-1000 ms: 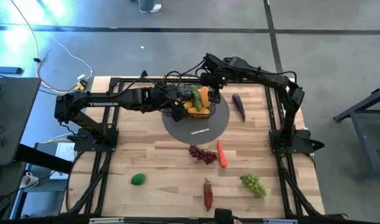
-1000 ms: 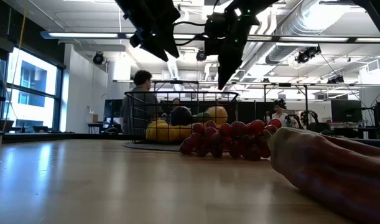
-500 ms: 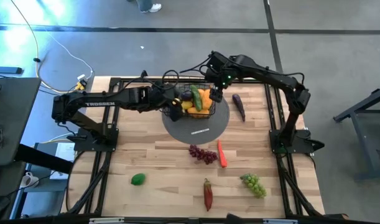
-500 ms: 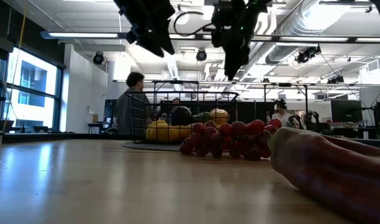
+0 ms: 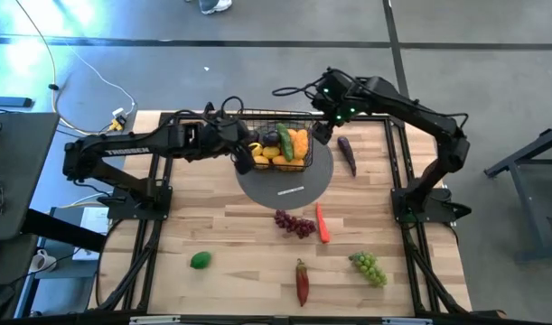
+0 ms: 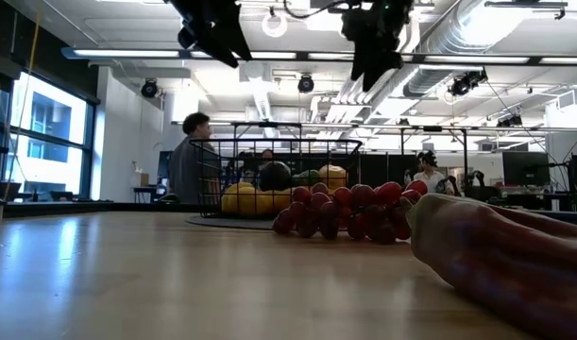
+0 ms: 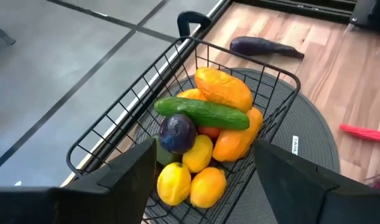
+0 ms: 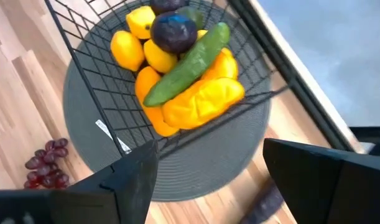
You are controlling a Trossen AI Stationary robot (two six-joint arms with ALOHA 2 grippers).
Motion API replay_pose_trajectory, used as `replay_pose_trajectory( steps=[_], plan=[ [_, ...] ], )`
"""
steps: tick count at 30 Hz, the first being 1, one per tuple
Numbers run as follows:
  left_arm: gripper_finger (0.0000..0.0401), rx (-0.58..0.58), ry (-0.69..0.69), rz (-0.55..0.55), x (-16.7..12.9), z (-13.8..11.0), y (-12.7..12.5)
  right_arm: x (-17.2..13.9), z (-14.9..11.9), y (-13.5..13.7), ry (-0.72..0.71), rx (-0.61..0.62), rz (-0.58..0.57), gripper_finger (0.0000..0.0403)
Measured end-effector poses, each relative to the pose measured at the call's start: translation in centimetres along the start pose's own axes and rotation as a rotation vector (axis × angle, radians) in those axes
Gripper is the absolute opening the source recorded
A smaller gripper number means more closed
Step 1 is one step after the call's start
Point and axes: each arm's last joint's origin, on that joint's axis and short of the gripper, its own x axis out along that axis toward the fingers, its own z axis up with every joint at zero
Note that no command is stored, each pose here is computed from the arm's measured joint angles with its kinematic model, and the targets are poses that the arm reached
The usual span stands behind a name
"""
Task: Build produce basket
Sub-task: Put the purple eggplant into the black wire basket
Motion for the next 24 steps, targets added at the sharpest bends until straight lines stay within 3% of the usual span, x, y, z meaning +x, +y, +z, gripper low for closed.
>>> replay_pose_trajectory(
  steps=[9,15,24],
  plan=[
    [0.0259,-0.002,-0.012,0.006,-0.3,0.1,0.2,-1.3,-4.2,-1.9,-0.075,0.111,-0.063,0.027],
    [0.0259,-0.003,-0.012,0.008,-0.3,0.1,0.2,-0.3,-7.2,-3.7,-0.103,0.271,-0.087,0.027],
    [0.0259,-0.003,-0.014,0.013,-0.3,0.1,0.2,2.8,-9.5,-6.4,-0.077,0.482,-0.134,0.027]
  ],
)
